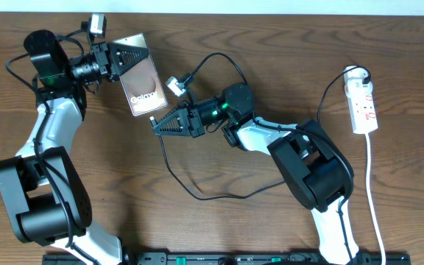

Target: Plug charger to phone and switch on socket

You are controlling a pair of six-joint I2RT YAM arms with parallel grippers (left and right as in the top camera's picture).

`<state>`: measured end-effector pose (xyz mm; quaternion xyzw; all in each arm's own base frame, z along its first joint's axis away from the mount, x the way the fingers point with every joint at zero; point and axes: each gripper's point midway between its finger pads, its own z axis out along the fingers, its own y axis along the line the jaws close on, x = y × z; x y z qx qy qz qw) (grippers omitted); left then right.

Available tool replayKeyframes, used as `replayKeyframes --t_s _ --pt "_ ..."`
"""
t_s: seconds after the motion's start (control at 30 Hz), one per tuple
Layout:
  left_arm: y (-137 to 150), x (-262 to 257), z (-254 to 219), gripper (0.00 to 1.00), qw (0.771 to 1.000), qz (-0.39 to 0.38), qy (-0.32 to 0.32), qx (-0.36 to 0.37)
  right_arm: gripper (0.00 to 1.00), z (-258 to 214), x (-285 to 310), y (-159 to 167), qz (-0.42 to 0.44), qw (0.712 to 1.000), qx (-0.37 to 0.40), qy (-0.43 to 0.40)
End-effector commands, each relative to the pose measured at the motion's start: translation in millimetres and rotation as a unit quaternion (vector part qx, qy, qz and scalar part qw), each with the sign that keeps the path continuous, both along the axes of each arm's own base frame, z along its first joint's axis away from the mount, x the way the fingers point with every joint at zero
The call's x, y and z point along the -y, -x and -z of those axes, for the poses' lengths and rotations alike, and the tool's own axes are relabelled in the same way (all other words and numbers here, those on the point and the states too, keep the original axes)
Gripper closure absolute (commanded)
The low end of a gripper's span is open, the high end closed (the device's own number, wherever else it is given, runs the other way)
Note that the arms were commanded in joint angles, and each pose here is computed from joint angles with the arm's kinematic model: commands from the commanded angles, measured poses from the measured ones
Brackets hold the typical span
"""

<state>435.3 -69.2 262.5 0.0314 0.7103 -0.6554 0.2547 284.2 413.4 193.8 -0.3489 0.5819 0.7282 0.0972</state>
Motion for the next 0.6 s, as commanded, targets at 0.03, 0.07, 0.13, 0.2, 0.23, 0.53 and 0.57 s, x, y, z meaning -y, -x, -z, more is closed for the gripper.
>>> replayKeyframes --t_s 0.03,0.07,0.13,0.2,0.23,0.53,0.57 --pt "4.0 0.0 -10.0 0.93 1.000 0.008 -0.006 0.025 0.99 -4.3 1.0 -6.0 0.014 1.000 0.014 -0.011" --pt "3.9 -0.1 -9.9 0.93 1.000 0.008 -0.006 0.024 0.99 -4.7 1.4 -6.7 0.015 1.000 0.015 -0.012" --pt "3.4 -0.2 -9.8 0.93 1.000 0.006 -0.006 0.024 0.99 -6.0 2.7 -7.7 0.017 1.000 0.021 -0.016" --pt "1.7 -0.8 -9.0 0.93 1.000 0.001 -0.005 0.020 0.99 -6.0 2.9 -8.0 0.018 0.999 0.022 -0.016" --pt "1.1 -1.0 -8.9 0.93 1.000 -0.001 -0.006 0.020 0.99 -6.0 3.1 -8.1 0.018 0.999 0.025 -0.017" --pt "-0.2 -1.4 -8.8 0.93 1.000 -0.005 -0.006 0.018 0.99 -5.9 3.2 -8.3 0.019 0.999 0.038 -0.023" --pt "-0.1 -0.9 -8.7 0.93 1.000 -0.004 -0.005 0.018 0.99 -5.9 3.1 -8.3 0.020 0.999 0.038 -0.023"
